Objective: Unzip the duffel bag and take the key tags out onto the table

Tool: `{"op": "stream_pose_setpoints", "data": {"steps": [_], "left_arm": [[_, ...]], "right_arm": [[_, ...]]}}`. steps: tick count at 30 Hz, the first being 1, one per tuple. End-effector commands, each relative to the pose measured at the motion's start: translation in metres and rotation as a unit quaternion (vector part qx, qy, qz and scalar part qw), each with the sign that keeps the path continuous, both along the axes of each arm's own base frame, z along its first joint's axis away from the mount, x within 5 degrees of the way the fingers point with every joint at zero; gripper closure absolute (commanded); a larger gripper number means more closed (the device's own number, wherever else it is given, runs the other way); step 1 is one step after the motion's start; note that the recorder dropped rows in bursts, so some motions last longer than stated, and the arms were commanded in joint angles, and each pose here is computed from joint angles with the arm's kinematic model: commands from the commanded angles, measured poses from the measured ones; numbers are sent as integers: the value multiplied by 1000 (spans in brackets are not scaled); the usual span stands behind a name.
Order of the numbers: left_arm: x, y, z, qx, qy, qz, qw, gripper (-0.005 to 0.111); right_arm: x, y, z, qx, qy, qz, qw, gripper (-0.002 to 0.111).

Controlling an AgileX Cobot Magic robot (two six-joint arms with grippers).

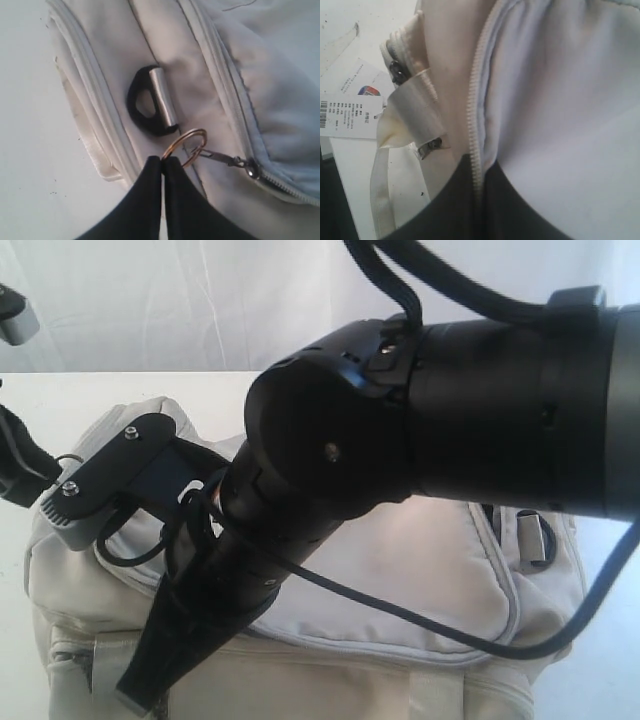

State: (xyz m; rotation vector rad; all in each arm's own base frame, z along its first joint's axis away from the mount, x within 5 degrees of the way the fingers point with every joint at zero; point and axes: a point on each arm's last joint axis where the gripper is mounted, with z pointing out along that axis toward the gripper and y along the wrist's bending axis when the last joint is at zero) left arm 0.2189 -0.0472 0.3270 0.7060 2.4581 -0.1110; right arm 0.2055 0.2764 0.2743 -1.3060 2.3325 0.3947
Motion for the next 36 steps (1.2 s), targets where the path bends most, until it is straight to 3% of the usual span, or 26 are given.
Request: {"op": "stream_pose_setpoints", "data": {"steps": [1,15,23,26,31,36], "left_arm": [[18,0,11,2,-24,5,1000,107],[62,13,17,1,-22,26,999,107],[36,-7,16,-60,92,-101,989,107],[25,-7,17,-59,127,-125,982,107],[18,-7,19,-59,143,-134,979,107],[10,-7,29,-59,118,-134,982,107]], "right_arm": [[-5,-4,-2,-26,23,3,999,108],[-6,-5,-3,-34,30,5,999,108],[-4,-4,-2,-25,16,4,1000,107],[-2,-2,5,-15,6,4,1000,96],[1,3,26,12,-17,5,1000,67],[6,9,39,61,-57,3,997,62]]}}
